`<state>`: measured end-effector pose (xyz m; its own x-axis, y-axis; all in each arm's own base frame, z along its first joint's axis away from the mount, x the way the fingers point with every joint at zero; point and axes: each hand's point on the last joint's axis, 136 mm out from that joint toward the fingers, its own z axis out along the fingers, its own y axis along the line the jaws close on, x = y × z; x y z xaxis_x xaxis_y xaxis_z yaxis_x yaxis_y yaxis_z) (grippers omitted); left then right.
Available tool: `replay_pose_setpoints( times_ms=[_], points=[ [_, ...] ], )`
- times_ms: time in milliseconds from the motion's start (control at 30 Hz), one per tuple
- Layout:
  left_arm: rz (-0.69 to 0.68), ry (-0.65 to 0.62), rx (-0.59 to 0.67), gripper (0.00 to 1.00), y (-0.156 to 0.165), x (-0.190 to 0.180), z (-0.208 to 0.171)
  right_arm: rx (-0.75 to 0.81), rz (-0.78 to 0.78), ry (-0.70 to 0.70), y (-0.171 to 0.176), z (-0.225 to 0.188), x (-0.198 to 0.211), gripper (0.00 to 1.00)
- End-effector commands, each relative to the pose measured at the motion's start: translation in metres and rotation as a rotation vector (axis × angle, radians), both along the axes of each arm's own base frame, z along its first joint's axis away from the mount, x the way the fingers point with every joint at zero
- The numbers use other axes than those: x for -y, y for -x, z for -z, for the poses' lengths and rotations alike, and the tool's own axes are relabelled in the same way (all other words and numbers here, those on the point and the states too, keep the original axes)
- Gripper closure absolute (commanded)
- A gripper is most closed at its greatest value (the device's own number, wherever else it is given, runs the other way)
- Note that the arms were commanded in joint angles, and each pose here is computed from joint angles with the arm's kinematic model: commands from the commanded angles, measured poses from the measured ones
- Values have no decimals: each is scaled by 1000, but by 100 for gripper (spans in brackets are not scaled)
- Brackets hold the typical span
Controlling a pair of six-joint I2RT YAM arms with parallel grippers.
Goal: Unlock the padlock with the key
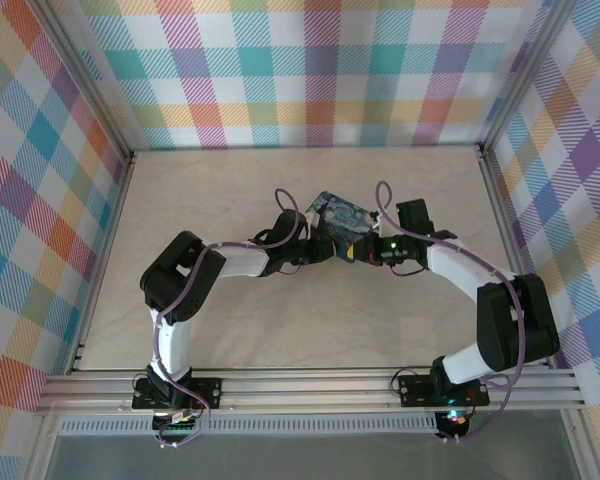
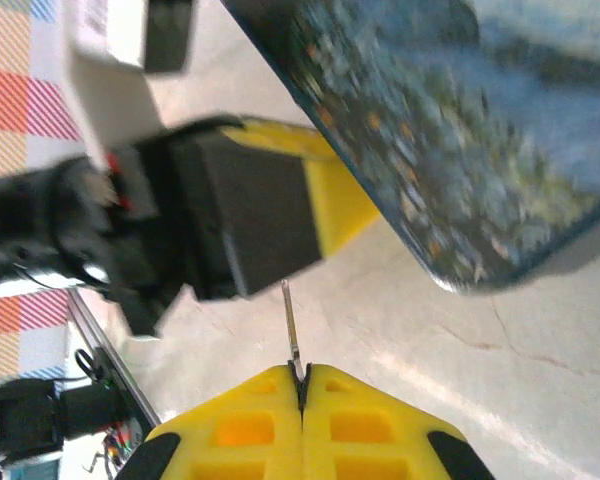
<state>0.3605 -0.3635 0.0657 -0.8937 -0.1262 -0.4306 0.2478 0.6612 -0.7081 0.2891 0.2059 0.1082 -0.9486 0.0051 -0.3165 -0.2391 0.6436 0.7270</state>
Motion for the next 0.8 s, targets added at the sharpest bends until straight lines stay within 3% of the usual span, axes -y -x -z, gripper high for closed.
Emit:
replay_pose_setpoints(
  times_ms=[0,767],
  points=[
    [12,66,4,81,9,8,-38,60,-74,37,17,6,-2,100],
    [-7,100,-114,86,21,12,-58,162,-158,214,12,35,-10,100]
  ],
)
